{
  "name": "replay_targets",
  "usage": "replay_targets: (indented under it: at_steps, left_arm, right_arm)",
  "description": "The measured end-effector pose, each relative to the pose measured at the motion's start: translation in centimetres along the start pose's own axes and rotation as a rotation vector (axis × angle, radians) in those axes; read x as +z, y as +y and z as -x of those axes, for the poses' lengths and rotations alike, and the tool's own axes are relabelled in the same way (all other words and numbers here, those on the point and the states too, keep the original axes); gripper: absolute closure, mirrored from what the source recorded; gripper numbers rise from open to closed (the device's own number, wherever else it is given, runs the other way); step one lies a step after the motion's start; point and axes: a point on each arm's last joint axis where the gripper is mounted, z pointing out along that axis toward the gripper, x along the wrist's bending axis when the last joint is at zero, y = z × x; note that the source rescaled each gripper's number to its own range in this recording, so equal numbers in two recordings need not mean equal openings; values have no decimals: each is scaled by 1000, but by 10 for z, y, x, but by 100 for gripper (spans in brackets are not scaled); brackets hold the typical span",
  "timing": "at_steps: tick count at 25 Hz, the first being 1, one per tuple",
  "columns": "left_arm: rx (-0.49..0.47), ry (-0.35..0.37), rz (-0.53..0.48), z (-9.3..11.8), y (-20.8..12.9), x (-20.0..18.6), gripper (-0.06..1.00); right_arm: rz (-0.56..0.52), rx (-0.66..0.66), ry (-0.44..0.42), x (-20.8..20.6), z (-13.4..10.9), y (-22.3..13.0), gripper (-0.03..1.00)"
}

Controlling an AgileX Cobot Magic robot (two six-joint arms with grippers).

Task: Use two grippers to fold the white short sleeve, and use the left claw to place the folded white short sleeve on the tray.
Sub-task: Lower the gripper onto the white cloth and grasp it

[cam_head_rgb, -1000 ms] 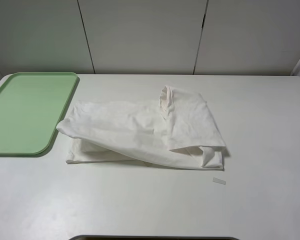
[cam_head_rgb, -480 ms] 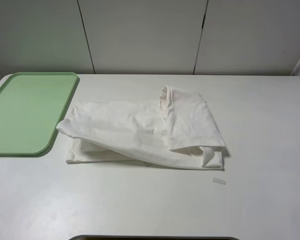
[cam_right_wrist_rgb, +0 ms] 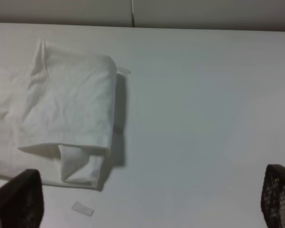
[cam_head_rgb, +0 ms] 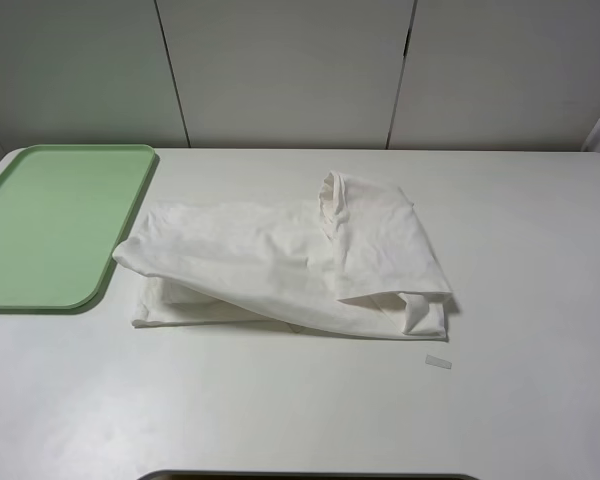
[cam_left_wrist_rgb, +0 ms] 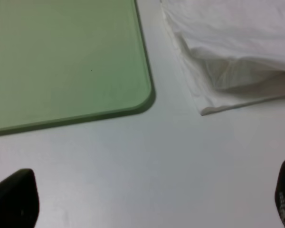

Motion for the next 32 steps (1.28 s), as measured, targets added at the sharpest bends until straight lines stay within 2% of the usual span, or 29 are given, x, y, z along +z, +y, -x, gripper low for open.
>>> replay_targets:
  at_steps: [13,16,17,19,24,26,29,30,32]
  left_arm:
    - [9,-15,1,0,0,0,-6]
    - [-16,-78,9,6,1,0,-6]
    - [-16,-78,9,6,1,0,-6]
    - [-44,-137,-20,9,8,5,-6]
    - [-175,-244,-38,11,51,33,-5]
    - [-215,-279,-81,11,64,51,-4]
    - [-265,-320,-198,9,77,88,-4]
    - [-265,-320,-198,9,77,88,-4]
    - [-310,-333,-291,6,81,123,-4]
  right_arm:
    - [0,2,0,0,0,0,-3]
    - [0,3,0,0,0,0,-3]
    - [0,3,0,0,0,0,-3]
    - [0,3,0,0,0,0,-3]
    - [0,3,0,0,0,0,-3]
    - [0,3,0,0,0,0,-3]
    - [0,3,0,0,0,0,-3]
    - [0,3,0,0,0,0,-3]
    - [0,3,0,0,0,0,-3]
